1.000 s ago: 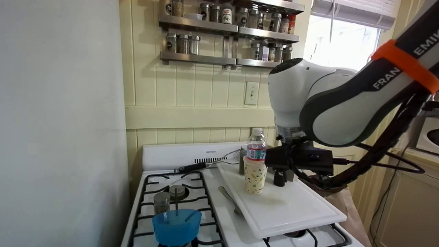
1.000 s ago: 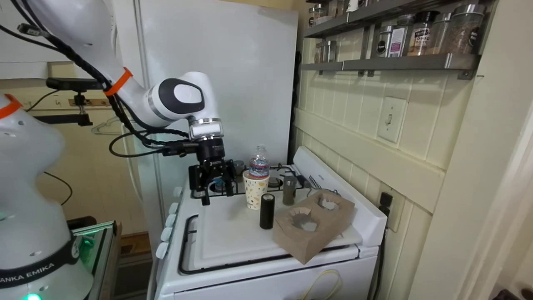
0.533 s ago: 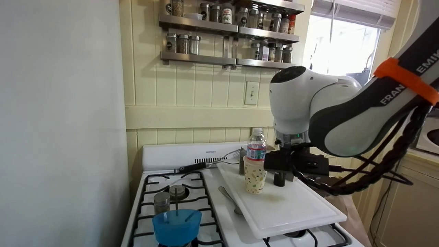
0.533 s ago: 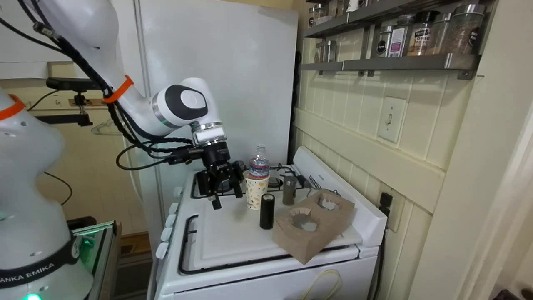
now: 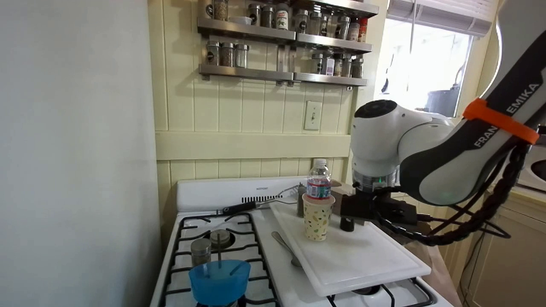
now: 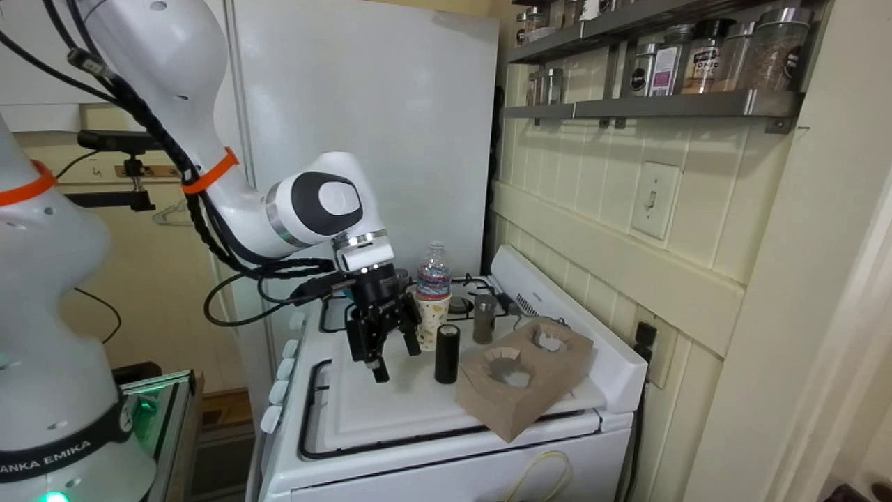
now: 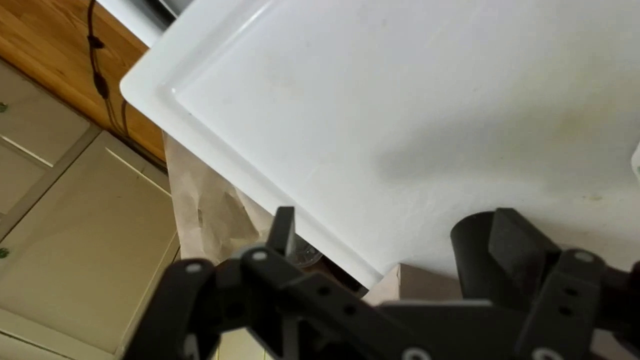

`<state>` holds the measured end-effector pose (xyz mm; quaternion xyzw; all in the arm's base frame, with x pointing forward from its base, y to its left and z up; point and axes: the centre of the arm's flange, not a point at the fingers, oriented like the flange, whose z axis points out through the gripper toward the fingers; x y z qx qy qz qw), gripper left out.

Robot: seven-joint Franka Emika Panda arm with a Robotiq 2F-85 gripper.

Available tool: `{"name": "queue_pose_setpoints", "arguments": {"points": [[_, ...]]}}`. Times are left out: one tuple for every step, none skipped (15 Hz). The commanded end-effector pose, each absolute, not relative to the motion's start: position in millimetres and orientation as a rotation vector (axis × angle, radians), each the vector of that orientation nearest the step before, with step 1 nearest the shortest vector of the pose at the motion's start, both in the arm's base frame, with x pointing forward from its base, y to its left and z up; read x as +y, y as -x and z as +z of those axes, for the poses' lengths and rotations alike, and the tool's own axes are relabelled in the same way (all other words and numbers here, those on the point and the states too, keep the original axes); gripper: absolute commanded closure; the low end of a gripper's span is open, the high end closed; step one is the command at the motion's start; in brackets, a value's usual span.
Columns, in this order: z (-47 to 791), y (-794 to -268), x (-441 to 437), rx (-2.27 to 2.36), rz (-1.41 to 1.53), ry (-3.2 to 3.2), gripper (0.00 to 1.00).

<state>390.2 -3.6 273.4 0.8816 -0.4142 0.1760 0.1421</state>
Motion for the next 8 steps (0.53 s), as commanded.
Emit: {"name": "queue_pose_setpoints", "arguments": {"points": [[252.6,-367.0,-13.6,-1.185,0.519,-2.572,0.00],[250.0,-368.0,-14.8,-1.169,0.522,-2.573,0.00],[248.1,-368.7,-15.6,-1.149,0.531,-2.568,0.00],[246.4,-368.8,-15.9,-1.124,0.539,-2.565,0.00],[245.1,-368.7,-15.8,-1.105,0.546,-2.558,0.00],[244.6,-369.2,-14.9,-1.087,0.559,-2.550,0.00],[244.9,-369.4,-14.7,-1.079,0.568,-2.546,0.00],[246.8,-369.6,-15.3,-1.106,0.561,-2.525,0.00]]}}
